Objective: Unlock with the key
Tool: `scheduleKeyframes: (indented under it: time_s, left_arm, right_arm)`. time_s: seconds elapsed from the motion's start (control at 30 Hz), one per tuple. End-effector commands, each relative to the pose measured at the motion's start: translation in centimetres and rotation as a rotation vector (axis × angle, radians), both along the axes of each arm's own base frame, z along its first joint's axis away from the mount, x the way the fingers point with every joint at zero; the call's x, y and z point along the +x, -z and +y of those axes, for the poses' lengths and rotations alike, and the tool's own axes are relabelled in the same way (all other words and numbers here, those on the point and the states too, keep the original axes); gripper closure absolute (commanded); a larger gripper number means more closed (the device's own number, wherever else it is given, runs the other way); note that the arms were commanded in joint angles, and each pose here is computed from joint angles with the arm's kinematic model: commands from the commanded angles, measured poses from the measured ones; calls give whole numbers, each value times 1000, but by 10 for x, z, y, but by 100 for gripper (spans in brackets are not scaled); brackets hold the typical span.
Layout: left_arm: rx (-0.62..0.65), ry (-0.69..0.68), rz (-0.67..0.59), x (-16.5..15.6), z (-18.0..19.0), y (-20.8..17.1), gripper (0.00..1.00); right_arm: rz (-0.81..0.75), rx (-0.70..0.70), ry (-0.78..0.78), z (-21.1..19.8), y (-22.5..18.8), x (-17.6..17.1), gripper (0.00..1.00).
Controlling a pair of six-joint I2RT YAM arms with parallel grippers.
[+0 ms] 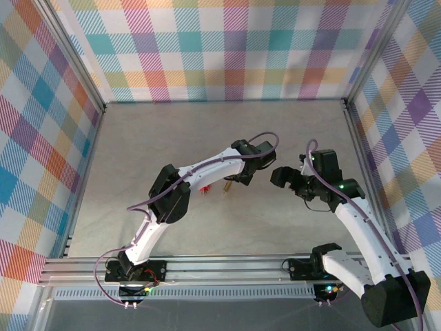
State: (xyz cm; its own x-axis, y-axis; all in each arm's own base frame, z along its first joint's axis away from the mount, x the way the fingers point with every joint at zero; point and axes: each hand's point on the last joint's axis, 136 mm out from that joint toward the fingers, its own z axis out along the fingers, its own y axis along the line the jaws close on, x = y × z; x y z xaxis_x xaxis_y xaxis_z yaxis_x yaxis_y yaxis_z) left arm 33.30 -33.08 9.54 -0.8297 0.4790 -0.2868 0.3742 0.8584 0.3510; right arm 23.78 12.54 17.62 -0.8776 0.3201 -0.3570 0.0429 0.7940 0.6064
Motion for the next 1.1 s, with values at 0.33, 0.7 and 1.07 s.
scheduleKeyframes:
  time_s: [0.33,0.7,1.07]
  left_arm:
    - [-152,-8,6,-29,-44,-18,46]
    - [-551,-123,-57,-38,-25,-100,28]
    - [-837,-281,-43,-20,45,-77,29]
  right_arm:
    - [9,1,-13,-7,4,-14,6]
    - [39,68,8,-5,3,-25,7]
    - [301,-36,-81,53,79,-6,28]
